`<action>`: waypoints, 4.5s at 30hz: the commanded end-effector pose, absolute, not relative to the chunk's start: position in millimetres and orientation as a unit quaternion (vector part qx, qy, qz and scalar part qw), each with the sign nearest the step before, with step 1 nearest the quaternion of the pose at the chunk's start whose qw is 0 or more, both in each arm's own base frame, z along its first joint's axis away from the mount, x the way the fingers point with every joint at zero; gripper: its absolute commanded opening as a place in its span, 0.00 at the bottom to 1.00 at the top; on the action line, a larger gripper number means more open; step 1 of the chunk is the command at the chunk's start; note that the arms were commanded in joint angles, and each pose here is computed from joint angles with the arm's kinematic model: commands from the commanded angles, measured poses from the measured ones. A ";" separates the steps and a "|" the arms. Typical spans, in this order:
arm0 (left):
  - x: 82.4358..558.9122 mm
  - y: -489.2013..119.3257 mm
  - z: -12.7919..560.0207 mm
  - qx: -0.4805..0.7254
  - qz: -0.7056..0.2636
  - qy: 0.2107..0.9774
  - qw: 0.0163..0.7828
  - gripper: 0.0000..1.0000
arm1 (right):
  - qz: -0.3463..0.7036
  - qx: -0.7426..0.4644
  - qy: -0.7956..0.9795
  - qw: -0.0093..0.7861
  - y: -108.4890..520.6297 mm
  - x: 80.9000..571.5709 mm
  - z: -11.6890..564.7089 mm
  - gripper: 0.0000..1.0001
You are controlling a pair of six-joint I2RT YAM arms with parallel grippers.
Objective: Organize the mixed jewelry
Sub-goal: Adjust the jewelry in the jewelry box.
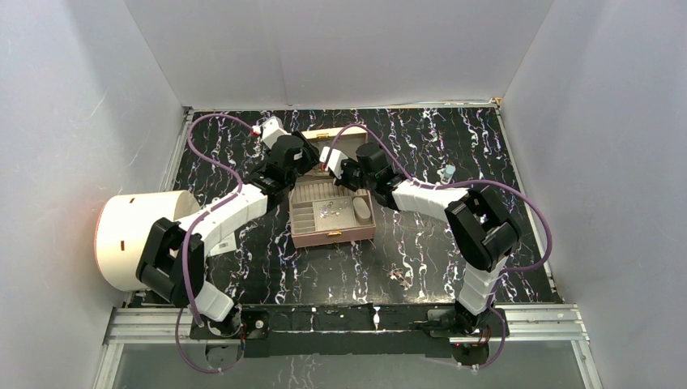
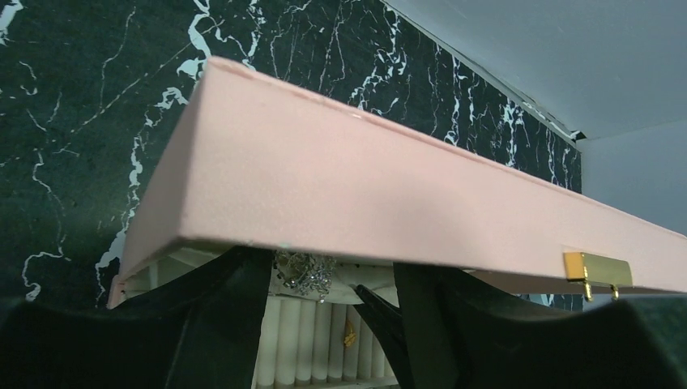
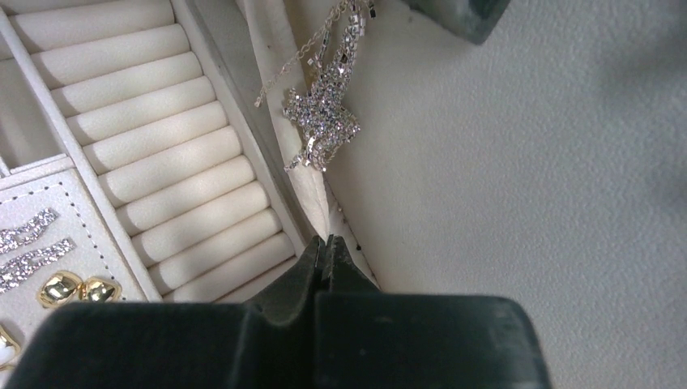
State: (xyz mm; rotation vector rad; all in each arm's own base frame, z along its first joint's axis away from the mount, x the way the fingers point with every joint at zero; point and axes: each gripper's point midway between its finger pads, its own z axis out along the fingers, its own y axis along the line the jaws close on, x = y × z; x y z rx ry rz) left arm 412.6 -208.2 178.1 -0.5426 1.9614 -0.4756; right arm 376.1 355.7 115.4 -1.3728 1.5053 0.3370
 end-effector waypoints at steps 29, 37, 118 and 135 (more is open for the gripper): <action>422.0 -209.0 253.8 -0.123 -0.178 0.794 0.568 0.58 | 0.196 -0.578 0.651 0.451 377.2 352.6 104.5 0.00; 403.5 -197.6 250.4 -0.116 -0.174 0.796 0.567 0.59 | 0.198 -0.575 0.655 0.448 377.3 353.1 101.8 0.00; 409.1 -236.5 218.3 -0.147 -0.274 0.783 0.539 0.46 | 0.251 -0.516 0.663 0.481 374.1 347.5 121.6 0.00; 434.8 -238.1 198.4 -0.157 -0.239 0.786 0.548 0.41 | 0.248 -0.539 0.616 0.518 373.0 328.4 124.3 0.00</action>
